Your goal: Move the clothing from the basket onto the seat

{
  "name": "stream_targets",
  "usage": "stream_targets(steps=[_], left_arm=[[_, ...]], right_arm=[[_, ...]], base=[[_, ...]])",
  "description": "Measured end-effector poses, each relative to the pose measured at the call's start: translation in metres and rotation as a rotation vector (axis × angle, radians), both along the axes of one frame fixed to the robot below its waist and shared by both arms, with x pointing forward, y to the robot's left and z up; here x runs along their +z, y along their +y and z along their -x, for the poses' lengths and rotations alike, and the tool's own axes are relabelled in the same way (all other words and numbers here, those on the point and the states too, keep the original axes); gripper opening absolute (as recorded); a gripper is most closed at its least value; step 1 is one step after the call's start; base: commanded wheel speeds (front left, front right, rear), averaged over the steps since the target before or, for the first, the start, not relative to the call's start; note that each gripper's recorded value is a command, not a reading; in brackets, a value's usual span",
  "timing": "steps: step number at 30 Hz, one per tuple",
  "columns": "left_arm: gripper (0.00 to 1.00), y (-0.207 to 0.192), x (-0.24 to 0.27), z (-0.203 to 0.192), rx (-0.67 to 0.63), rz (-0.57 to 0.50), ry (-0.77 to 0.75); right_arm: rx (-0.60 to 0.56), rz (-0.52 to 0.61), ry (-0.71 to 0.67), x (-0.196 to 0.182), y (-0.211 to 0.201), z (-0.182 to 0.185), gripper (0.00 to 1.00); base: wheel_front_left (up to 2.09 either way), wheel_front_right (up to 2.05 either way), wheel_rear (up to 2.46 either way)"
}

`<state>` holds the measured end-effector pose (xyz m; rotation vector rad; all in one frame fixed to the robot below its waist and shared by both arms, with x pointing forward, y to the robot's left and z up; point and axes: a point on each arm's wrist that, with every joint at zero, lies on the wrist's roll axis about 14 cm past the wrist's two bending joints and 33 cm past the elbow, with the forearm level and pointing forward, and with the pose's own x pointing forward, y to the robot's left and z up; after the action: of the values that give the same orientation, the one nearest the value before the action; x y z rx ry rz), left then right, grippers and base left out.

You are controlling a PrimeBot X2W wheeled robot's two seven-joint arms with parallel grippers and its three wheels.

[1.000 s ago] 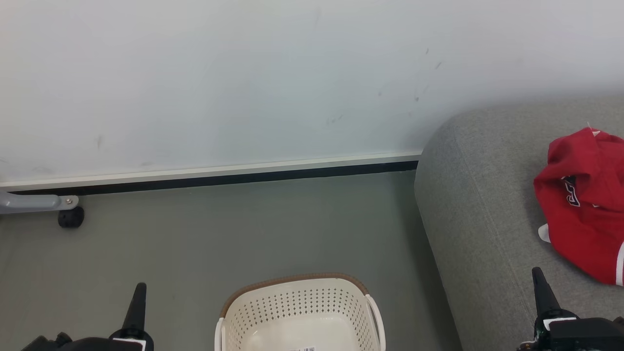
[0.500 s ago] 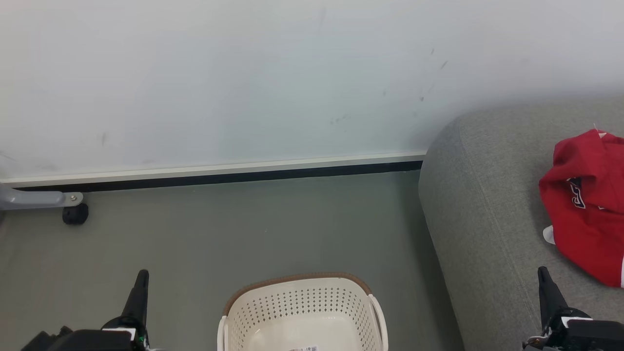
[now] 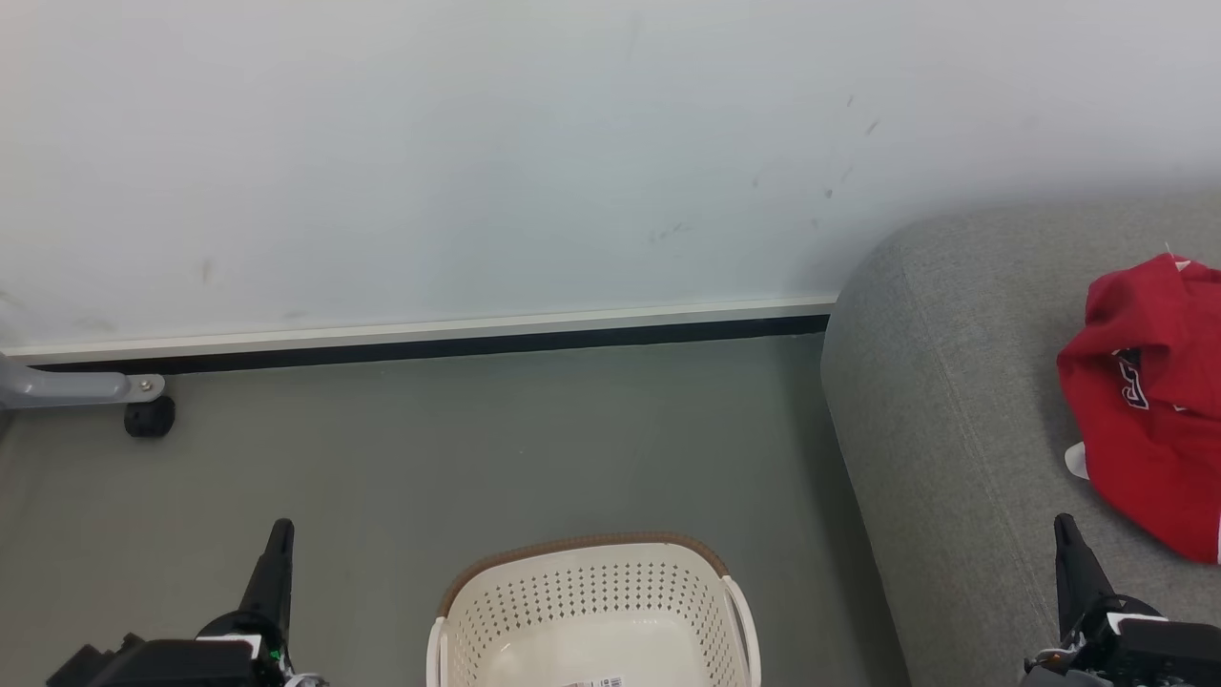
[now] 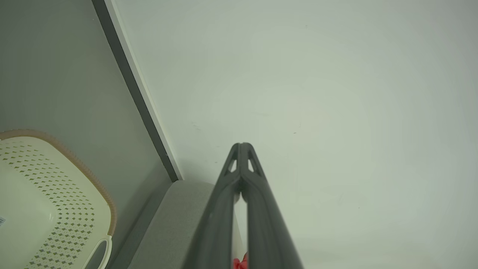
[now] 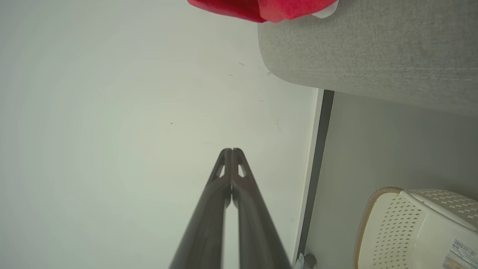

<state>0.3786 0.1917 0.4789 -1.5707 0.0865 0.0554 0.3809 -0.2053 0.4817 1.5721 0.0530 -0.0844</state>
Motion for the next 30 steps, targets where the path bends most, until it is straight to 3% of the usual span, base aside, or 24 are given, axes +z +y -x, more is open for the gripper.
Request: stream_targets(steps=[30], left_arm=[[0.0, -0.0001, -0.0003, 0.0001, 0.0, 0.001, 0.001]], right_arm=[[0.0, 0.0, -0.004, 0.0006, 0.0001, 0.0, 0.0]], base=[[0.0, 0.0, 0.0]])
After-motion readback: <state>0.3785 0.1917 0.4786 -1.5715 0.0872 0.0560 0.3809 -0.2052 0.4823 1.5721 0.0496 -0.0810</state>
